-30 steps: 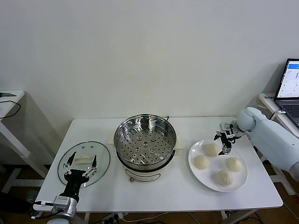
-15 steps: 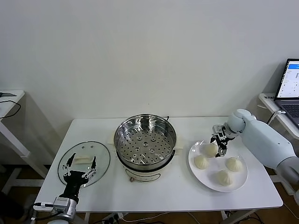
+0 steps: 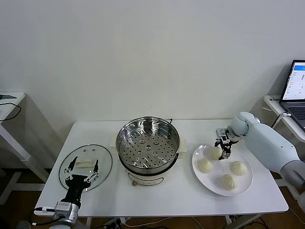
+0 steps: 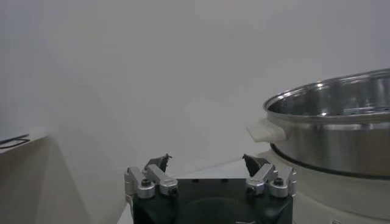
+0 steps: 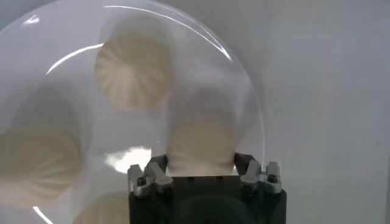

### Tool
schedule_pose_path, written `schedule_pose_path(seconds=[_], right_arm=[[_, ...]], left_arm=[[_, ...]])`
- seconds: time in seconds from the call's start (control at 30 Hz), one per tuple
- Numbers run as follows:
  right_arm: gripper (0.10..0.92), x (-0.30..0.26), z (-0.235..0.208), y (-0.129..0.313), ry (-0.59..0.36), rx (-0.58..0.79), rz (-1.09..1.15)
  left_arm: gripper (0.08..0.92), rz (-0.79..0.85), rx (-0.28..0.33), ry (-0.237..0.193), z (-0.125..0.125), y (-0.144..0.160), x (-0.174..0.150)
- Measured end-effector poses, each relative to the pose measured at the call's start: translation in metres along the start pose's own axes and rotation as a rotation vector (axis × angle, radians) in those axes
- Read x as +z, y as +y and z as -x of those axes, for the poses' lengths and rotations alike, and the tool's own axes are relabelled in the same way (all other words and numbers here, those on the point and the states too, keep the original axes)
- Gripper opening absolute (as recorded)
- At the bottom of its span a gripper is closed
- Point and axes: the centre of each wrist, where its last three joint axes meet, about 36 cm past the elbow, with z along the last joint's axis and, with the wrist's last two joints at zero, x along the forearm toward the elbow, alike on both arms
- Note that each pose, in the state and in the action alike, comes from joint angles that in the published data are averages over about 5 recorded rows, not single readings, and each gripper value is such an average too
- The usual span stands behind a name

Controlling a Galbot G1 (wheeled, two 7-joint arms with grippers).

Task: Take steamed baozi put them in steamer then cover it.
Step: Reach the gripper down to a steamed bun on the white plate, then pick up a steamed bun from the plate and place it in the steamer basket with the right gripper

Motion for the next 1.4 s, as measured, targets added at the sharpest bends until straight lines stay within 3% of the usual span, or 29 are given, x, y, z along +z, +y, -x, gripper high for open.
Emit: schedule_pose_path(seconds=[0.3,0.6,1.0,1.4], right_arm=[[0.696,0.004,-0.025,-0.001,-0.021,0.007,-0.04],[0.696,-0.015,-0.121,-0.016,-0.051,0.067,-0.272],[0.696,-0.139,-0.248,-0.027,-0.031,0.142,-0.841],[0.696,-0.279,-0.265,-0.042,-0.01,0.115,-1.274]], left_arm=[[0.823,0.007,0.002,-0.003,-0.001,-0.001,-0.002],[0.823,0.024,0.007,0.0,-0.004,-0.001,-0.004],[0.823,0.039,-0.003,0.011,-0.007,0.004,-0.003],[0.823,0.052,-0.012,0.015,-0.006,0.012,-0.002]])
